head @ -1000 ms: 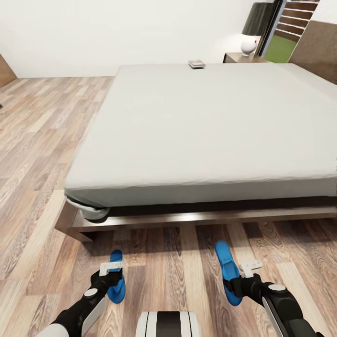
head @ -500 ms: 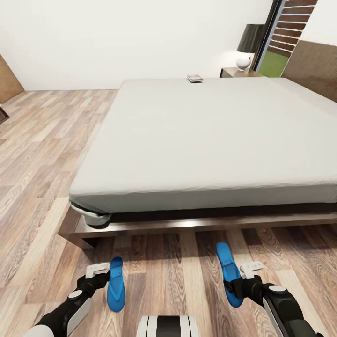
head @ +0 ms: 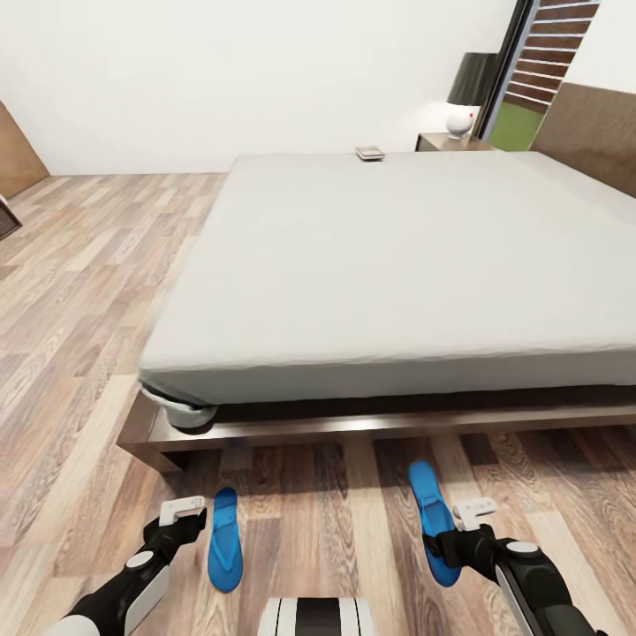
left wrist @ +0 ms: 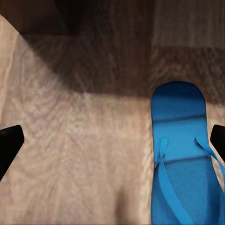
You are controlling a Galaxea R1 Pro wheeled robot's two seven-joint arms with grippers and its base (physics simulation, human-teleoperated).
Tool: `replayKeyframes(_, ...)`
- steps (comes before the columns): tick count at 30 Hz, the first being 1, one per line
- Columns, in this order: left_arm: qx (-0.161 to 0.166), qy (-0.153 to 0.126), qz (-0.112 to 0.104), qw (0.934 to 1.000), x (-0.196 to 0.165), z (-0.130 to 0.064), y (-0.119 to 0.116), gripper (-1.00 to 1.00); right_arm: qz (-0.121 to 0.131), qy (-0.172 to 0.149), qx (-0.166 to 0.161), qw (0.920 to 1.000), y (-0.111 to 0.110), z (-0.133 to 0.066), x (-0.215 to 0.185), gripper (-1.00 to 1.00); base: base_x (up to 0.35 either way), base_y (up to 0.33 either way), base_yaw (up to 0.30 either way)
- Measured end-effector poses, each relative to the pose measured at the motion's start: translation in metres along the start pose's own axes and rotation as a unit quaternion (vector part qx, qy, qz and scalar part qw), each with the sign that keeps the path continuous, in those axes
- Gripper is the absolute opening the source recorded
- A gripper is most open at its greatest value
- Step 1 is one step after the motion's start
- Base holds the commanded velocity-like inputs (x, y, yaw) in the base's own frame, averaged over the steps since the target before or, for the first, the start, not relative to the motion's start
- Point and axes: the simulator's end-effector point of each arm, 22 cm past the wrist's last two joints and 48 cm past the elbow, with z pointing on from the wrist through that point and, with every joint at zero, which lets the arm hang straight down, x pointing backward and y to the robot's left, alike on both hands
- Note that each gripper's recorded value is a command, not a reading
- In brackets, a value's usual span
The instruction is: In the bedroom, move the book from the bed onto either nightstand, and place the two sandals side by side next to the bed.
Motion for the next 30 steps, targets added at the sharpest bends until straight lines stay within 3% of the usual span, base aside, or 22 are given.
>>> replayKeyframes(19,0.001,-0.005,0.0,1.0,-0.0024,0.0,-0.0007,1.0,-0.002,0.001,-0.003,1.0,0.0042,0.0009,0.0007,-1.0,0.0,0.128,0.0)
replayKeyframes(30,0.001,-0.005,0.0,1.0,-0.0021,0.0,-0.0004,1.0,-0.003,0.001,-0.003,1.0,0.0048,0.0011,0.0007,-1.0,0.0,0.245,0.0)
